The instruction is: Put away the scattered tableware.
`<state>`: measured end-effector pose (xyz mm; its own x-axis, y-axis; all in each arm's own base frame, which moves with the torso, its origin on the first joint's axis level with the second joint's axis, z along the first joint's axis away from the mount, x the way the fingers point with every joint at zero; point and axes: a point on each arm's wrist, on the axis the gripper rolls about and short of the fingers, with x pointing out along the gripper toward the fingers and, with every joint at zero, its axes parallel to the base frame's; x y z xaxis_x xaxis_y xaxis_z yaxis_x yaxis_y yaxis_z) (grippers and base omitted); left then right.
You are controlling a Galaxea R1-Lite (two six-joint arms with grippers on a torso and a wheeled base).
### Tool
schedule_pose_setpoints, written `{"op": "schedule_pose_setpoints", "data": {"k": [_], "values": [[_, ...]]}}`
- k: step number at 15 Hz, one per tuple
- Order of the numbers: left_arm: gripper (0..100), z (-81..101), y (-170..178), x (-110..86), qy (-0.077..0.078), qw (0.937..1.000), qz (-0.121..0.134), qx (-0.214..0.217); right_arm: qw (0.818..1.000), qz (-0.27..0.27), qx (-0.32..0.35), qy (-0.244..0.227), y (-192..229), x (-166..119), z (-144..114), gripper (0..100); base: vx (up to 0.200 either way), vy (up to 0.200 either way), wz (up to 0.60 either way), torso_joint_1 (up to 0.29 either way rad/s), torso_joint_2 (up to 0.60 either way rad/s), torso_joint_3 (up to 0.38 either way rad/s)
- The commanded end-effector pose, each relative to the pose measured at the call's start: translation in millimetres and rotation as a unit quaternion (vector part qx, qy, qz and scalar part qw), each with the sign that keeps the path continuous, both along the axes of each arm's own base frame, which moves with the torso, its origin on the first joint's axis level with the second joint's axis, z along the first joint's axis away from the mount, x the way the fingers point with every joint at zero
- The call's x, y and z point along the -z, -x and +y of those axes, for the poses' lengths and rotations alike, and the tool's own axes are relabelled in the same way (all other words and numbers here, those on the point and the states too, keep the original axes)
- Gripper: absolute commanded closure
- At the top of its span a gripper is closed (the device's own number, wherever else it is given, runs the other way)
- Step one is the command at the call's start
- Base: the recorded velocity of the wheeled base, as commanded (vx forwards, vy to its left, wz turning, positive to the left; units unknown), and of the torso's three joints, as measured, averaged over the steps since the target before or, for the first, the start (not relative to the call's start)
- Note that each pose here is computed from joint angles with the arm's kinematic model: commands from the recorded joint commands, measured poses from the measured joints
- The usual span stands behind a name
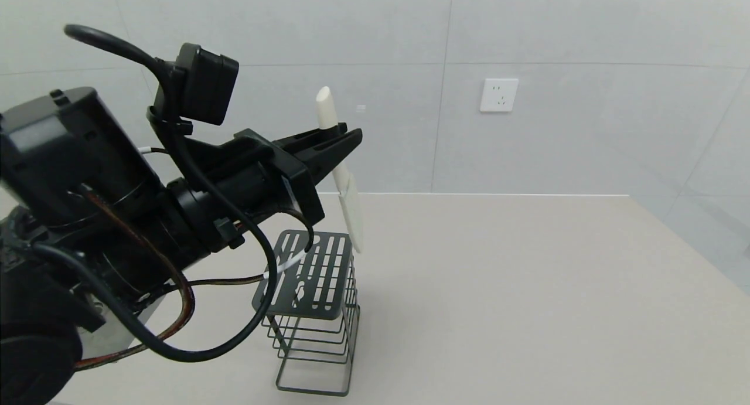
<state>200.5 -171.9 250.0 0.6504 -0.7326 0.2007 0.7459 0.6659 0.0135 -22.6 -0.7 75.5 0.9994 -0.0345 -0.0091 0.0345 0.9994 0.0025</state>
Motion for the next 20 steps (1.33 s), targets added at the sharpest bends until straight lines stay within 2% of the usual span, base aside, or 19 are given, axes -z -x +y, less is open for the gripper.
{"op": "schedule_pose_setpoints", "data": {"k": [1, 2, 3, 4, 7, 8, 9, 12, 13, 15, 17, 20], "values": [[100, -5.0, -1.6, -11.7, 0.003, 0.9996, -0.025, -0.016, 1.000, 0.003, 0.000, 0.000, -0.4, 0.0, 0.0, 0, 0.000, 0.000, 0.00, 0.000, 0.00, 0.000], [100, -11.3, 0.2, -17.8, 0.005, 0.9991, -0.036, -0.020, 1.000, 0.003, 0.000, 0.000, -0.4, 0.0, 0.0, 0, 0.000, 0.000, 0.00, 0.000, 0.00, 0.000], [100, -14.2, 1.0, -19.2, 0.006, 0.9991, -0.035, -0.021, 1.000, 0.003, 0.000, 0.000, -0.4, 0.0, 0.0, 0, 0.000, 0.000, 0.00, 0.000, 0.00, 0.000], [100, -18.7, 3.9, -17.8, 0.005, 0.9989, -0.024, -0.040, 1.000, 0.003, 0.000, -0.001, -0.4, 0.0, 0.0, 0, 0.000, 0.000, 0.00, 0.000, 0.00, 0.000], [100, -18.3, 3.3, -14.9, 0.006, 0.9967, -0.013, -0.080, 1.000, 0.003, 0.000, 0.001, -0.4, 0.0, 0.0, 0, 0.000, 0.000, 0.00, 0.000, 0.00, 0.000], [100, -16.1, 1.9, -10.6, 0.000, 0.9938, 0.000, -0.111, 1.000, 0.002, 0.000, 0.000, -0.3, 0.0, 0.0, 0, 0.000, 0.000, 0.00, 0.000, 0.00, 0.000], [100, -14.6, 2.0, -8.1, -0.003, 0.9921, 0.007, -0.125, 1.000, 0.002, 0.000, 0.001, -0.3, 0.0, 0.0, 0, 0.000, 0.000, 0.00, 0.000, 0.00, 0.000], [100, -10.8, 4.0, 6.2, -0.023, 0.9911, 0.022, -0.130, 1.000, 0.002, -0.001, 0.001, -0.3, 0.0, 0.0, 0, 0.000, 0.000, 0.00, 0.000, 0.00, 0.000], [100, -10.3, 4.5, 8.4, -0.024, 0.9911, 0.023, -0.129, 1.000, 0.002, 0.000, 0.001, -0.3, 0.0, 0.0, 0, 0.000, 0.000, 0.00, 0.000, 0.00, 0.000], [100, -10.3, 4.6, 6.8, -0.025, 0.9912, 0.018, -0.129, 1.000, 0.002, 0.000, 0.001, -0.3, 0.0, 0.0, 0, 0.000, 0.000, 0.00, 0.000, 0.00, 0.000], [100, -7.3, 2.7, 10.8, -0.040, 0.9901, 0.012, -0.134, 1.000, 0.002, 0.000, 0.001, -0.3, 0.0, 0.0, 0, 0.000, 0.000, 0.00, 0.000, 0.00, 0.000], [100, -7.8, 1.5, 12.0, -0.044, 0.9918, 0.011, -0.119, 1.000, 0.003, 0.000, 0.000, -0.3, 0.2, 0.0, 0, 0.000, 0.000, 0.00, 0.000, 0.00, 0.000]]}}
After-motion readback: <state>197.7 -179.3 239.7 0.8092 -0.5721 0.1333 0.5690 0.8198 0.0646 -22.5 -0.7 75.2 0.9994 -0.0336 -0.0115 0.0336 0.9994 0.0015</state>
